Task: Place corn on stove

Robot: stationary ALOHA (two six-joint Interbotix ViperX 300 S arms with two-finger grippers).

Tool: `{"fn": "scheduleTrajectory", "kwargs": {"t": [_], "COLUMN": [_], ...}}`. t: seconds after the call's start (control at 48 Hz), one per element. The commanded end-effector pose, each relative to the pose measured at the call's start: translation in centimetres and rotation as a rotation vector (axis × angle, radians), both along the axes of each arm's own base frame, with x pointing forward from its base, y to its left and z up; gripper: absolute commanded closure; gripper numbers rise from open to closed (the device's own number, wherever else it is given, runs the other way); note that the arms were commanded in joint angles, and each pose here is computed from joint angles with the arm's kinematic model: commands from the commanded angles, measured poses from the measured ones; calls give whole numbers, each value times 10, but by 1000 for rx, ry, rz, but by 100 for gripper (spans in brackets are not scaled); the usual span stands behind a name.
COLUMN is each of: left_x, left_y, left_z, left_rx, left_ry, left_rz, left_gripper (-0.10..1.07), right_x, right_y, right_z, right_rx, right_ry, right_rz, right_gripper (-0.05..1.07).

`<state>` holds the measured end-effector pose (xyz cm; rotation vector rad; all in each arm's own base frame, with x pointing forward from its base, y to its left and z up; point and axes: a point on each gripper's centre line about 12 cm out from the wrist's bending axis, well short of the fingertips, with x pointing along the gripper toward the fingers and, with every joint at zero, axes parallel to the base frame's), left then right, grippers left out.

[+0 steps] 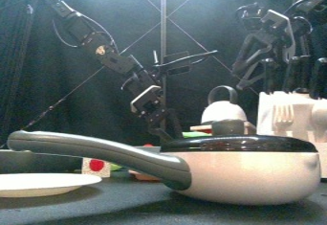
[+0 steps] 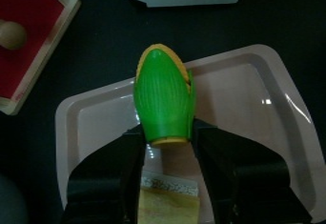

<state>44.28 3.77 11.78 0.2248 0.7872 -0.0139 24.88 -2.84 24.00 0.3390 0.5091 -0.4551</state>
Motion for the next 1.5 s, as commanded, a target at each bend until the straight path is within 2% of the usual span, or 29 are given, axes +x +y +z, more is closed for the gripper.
{"fn": "scheduleTrajectory", "kwargs": {"t": [0.0,0.25,0.479,0.646,0.833,0.958,1.125,1.292,1.479], "left_x": [4,-4,-22,-39,-75,-108,-147,-180,-221], "left_y": [2,-1,-7,-16,-27,-32,-34,-34,-34], "left_z": [13,20,25,36,50,47,46,53,48], "left_rx": [0,-13,-45,-62,-105,-154,-214,-231,-241], "left_ry": [-35,-44,-42,-55,-75,-59,-82,-156,-187], "left_rz": [5,14,30,26,35,67,113,120,128], "left_gripper": [25,25,25,25,25,25,25,25,25], "right_x": [1,0,0,0,0,1,1,2,2], "right_y": [0,1,1,1,0,1,0,1,1], "right_z": [6,5,4,4,3,3,2,2,2], "right_rx": [5,8,12,12,12,12,13,18,20], "right_ry": [-20,-16,-15,-15,-13,-12,-8,-6,-7], "right_rz": [1,1,-1,-1,-3,-1,-4,-6,-6], "right_gripper": [9,9,9,9,9,9,9,9,9]}}
